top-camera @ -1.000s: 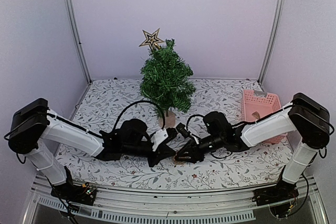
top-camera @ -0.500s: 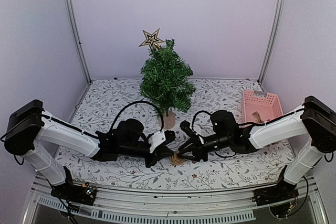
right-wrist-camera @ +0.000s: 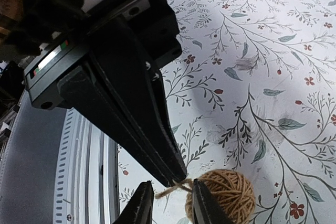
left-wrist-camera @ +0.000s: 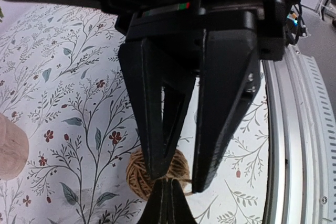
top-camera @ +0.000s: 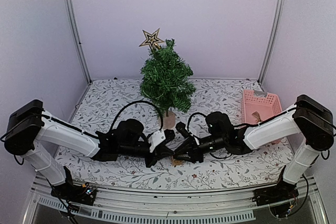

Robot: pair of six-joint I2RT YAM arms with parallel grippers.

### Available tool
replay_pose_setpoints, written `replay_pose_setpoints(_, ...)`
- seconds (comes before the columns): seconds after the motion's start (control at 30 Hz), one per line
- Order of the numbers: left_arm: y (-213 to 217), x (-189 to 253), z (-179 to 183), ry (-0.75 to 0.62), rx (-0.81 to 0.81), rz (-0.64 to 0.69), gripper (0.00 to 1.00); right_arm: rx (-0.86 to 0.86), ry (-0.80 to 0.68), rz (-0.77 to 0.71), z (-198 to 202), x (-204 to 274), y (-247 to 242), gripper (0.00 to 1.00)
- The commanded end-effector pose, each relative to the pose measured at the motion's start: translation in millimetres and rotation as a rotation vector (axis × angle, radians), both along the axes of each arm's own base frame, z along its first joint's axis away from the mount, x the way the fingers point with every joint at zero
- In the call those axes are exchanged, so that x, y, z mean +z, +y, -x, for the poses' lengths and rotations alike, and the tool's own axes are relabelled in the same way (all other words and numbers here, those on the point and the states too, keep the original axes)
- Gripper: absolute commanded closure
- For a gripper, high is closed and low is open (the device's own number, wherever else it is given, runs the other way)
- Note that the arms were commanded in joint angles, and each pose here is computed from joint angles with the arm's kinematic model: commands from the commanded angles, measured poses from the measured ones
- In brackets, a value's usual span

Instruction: Decorate the small christmas tree

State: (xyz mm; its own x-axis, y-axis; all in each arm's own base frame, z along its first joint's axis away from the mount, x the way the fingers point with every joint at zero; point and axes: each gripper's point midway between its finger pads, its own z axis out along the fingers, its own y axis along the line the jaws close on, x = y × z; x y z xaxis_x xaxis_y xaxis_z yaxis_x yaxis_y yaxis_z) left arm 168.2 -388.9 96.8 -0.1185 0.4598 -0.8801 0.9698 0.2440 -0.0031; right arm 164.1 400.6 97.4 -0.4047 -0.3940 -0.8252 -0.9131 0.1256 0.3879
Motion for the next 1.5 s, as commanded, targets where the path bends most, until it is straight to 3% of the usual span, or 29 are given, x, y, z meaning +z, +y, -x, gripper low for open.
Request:
replay_pose_setpoints(0.0, -1, 7, 1, 0.007, 0.016, 0.033, 1.0, -0.047, 0.024, -0.01, -6, 1, 6, 0.76)
replay_pose_setpoints(0.23, 5, 7, 1, 0.01, 0.042, 0.033, 1.0, -0.08, 0.031, 0.013, -7, -2, -1, 0.99)
replay_pose_setpoints(0.8, 25, -6, -4, 0.037, 0.126, 0.015, 1.0, -0.101, 0.11, 0.042, -4, -6, -4, 1.0)
replay_pose_setpoints(0.83, 24, -6, -4, 0.039, 0.127, 0.015, 0.96, -0.091, 0.117, 0.036, -3, -5, -2, 1.0)
replay_pose_setpoints(0.93, 25, -2, -5, 0.021, 0.134, 0.027, 0.69, -0.071, 0.147, 0.034, -1, -5, 3, 1.0)
replay_pose_setpoints(1.1, 34, 13, -7, -0.111, 0.153, 0.053, 0.58, -0.031, 0.18, 0.039, 4, -8, 8, 1.0)
replay_pose_setpoints(1.47, 55, 3, 3, -0.551, 0.028, -0.132, 0.58, 0.038, 0.247, 0.045, 12, -10, 10, 1.0)
